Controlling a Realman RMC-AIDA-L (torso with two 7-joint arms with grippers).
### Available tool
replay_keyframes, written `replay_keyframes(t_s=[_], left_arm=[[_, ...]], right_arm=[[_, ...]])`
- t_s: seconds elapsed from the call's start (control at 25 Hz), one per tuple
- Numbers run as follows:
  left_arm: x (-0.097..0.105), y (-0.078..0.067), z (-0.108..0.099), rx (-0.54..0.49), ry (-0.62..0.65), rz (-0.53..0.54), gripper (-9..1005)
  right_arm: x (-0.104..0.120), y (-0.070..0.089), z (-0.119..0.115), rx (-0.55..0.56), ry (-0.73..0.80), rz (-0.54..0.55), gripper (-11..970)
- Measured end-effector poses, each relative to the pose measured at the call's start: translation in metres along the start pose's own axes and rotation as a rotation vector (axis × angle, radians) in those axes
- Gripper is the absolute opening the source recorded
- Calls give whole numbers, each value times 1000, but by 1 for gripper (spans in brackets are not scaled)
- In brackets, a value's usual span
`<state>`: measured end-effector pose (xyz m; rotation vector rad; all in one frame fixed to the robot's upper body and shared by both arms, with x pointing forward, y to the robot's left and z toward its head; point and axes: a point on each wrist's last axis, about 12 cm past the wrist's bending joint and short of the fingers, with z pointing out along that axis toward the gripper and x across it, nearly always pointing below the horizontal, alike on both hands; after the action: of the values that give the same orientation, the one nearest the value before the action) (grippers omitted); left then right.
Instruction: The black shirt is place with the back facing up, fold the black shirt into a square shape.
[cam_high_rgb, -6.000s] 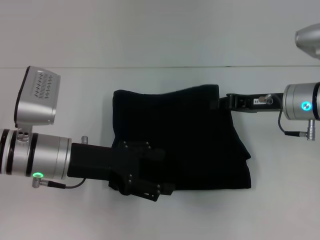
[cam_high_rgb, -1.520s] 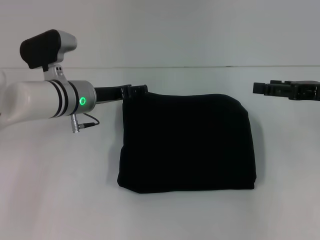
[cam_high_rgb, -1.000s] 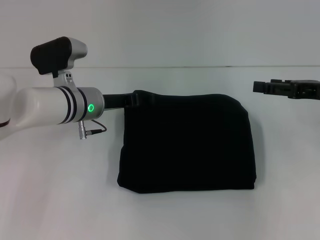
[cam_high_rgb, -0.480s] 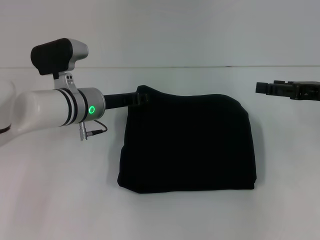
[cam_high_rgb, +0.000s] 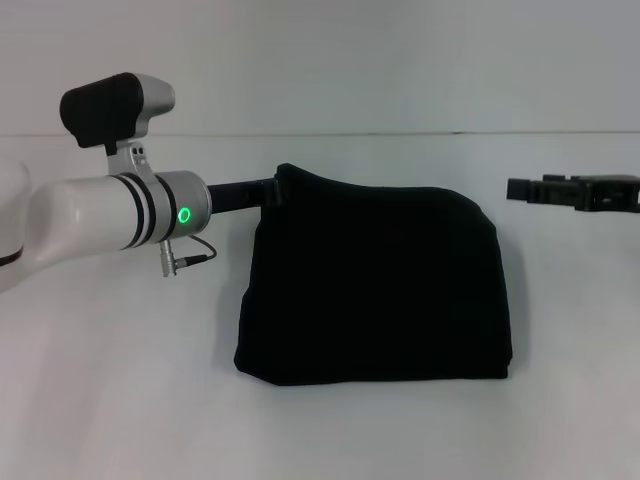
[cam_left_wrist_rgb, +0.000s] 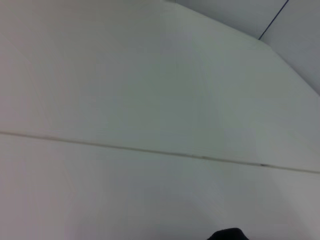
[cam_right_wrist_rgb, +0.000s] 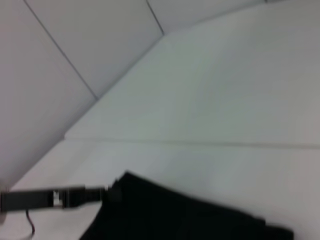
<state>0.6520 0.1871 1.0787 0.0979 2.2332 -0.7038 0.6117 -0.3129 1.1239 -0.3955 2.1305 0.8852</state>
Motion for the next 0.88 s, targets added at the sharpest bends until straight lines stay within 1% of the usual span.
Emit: replay_keyframes(t_s=[0.16,0.24,0.4,0.52,0.72,0.88], left_arm=[[-2,1,-1,1,-5,-4,86],[-2,1,-1,0,-5,-4,50],[-1,2,-1,-1,-5,-4,50],[-1,2,-1,-2,-6,-5,50],[-2,2,-1,0,-10,-11,50],[-2,2,-1,1,-10,-11,50]], right_arm=[[9,-1,-2,3,96,33,884],[14,0,-4,-13,137,40,884],[25,4,-11,-80,205,61,882],[36,5,-13,-109,259,86,883],[53,6,-9,-121,326,111,884],[57,9,-3,-131,334,111,883]])
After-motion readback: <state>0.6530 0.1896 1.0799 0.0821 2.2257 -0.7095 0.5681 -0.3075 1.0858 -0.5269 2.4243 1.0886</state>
